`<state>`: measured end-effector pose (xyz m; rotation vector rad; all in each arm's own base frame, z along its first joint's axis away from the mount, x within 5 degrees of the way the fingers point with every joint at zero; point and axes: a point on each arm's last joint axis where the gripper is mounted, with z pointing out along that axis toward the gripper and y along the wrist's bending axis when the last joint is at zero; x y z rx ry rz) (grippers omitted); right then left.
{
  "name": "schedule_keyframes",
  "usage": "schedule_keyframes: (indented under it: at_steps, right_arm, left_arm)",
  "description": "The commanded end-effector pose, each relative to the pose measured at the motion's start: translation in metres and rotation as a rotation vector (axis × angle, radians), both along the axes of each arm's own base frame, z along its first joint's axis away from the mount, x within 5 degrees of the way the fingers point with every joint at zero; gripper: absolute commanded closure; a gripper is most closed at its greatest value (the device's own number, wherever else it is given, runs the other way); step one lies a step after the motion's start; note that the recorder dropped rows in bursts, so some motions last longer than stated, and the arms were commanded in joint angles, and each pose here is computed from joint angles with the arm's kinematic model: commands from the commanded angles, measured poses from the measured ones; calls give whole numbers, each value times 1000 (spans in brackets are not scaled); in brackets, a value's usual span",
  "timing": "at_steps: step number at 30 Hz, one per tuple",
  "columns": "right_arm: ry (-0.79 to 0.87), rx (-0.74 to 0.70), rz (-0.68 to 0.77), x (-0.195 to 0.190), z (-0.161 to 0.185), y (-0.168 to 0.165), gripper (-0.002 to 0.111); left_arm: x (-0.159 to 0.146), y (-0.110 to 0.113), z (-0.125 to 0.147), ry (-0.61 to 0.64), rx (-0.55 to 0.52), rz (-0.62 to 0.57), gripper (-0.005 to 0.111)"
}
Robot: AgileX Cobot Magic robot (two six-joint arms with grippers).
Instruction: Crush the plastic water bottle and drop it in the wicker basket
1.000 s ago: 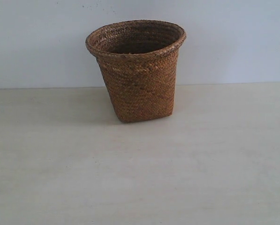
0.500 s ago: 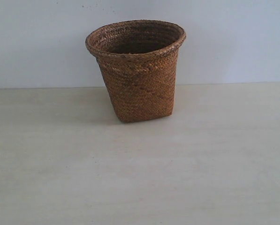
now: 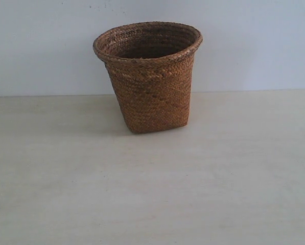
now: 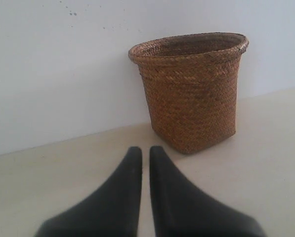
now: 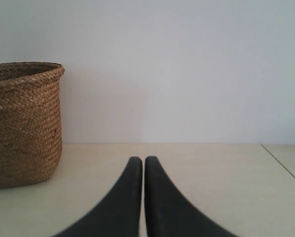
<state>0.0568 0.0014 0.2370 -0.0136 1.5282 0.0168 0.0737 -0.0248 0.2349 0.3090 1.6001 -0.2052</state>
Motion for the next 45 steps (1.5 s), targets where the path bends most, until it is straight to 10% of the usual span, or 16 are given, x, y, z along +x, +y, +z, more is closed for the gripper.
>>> schedule_keyframes:
  at_steps: [1, 32, 45]
  right_arm:
    - [1, 6, -1, 0, -1, 0, 108]
    - [1, 6, -1, 0, -1, 0, 108]
    - [1, 6, -1, 0, -1, 0, 108]
  left_arm:
    - [0, 1, 0, -5, -24, 5, 102]
    - [-15, 21, -29, -45, -63, 255, 102]
    - [-19, 21, -48, 156, -23, 265, 102]
